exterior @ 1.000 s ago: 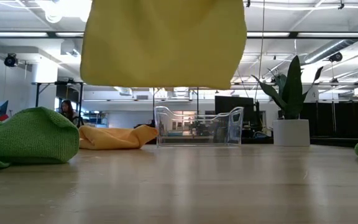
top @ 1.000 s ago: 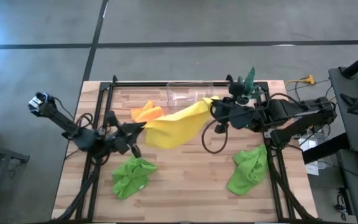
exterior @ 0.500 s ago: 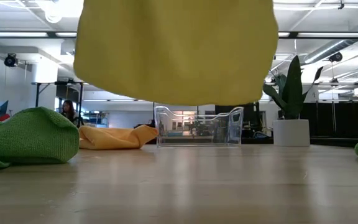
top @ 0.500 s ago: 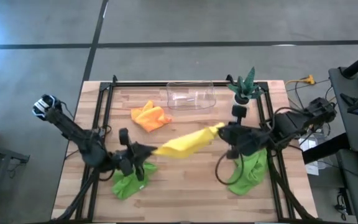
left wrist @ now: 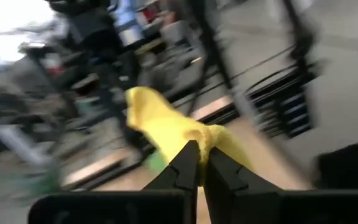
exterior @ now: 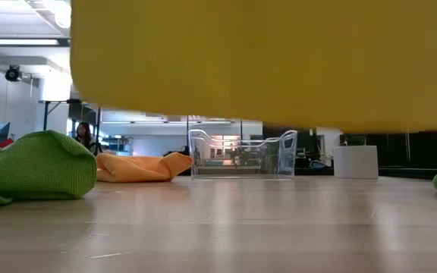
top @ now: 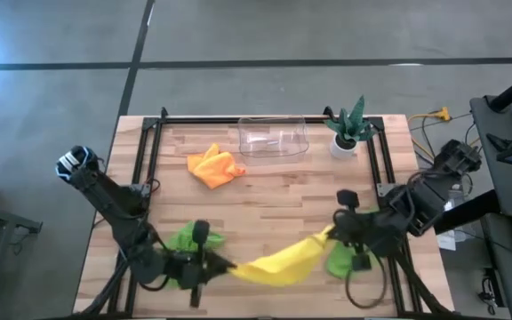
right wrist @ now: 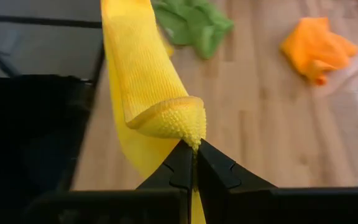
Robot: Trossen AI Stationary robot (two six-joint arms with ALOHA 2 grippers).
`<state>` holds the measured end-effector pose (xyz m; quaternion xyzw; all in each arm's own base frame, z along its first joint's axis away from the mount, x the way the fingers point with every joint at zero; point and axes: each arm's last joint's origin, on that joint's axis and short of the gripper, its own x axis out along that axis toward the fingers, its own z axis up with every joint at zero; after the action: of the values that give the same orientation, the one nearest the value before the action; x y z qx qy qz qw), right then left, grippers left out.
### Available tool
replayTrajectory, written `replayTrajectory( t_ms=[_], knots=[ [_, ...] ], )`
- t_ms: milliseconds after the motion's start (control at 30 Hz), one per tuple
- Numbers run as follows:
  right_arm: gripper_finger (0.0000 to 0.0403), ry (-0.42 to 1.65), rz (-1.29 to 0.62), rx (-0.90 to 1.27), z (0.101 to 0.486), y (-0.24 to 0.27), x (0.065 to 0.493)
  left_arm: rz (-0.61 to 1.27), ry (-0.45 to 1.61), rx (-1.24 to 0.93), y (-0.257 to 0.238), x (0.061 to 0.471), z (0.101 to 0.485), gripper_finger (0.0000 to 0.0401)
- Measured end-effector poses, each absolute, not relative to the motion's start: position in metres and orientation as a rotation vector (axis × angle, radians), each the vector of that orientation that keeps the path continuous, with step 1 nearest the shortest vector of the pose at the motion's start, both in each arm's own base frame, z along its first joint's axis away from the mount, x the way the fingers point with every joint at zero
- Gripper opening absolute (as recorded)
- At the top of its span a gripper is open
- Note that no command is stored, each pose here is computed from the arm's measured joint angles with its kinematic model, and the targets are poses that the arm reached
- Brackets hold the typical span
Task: Fold microfiber towels
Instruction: Fold the yellow microfiber towel
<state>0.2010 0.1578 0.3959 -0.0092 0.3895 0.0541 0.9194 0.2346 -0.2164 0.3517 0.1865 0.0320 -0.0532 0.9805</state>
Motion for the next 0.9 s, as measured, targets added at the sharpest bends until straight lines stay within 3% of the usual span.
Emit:
replayTrajectory(
  t_ms=[333, 667, 900],
  knots=[
    [0.0009, 0.828, 0.209, -0.009, 0.379, 0.199, 0.204, -0.244, 0.096, 0.2, -0.225, 0.232, 0.347, 0.0],
    [0.0009, 0.967, 0.144, -0.028, 0.337, 0.214, 0.235, -0.19, 0.202, 0.157, -0.21, 0.239, 0.306, 0.0],
    [0.0009, 1.055, 0.026, -0.044, 0.308, 0.195, 0.257, -0.113, 0.282, 0.161, -0.188, 0.248, 0.275, 0.0]
  ],
)
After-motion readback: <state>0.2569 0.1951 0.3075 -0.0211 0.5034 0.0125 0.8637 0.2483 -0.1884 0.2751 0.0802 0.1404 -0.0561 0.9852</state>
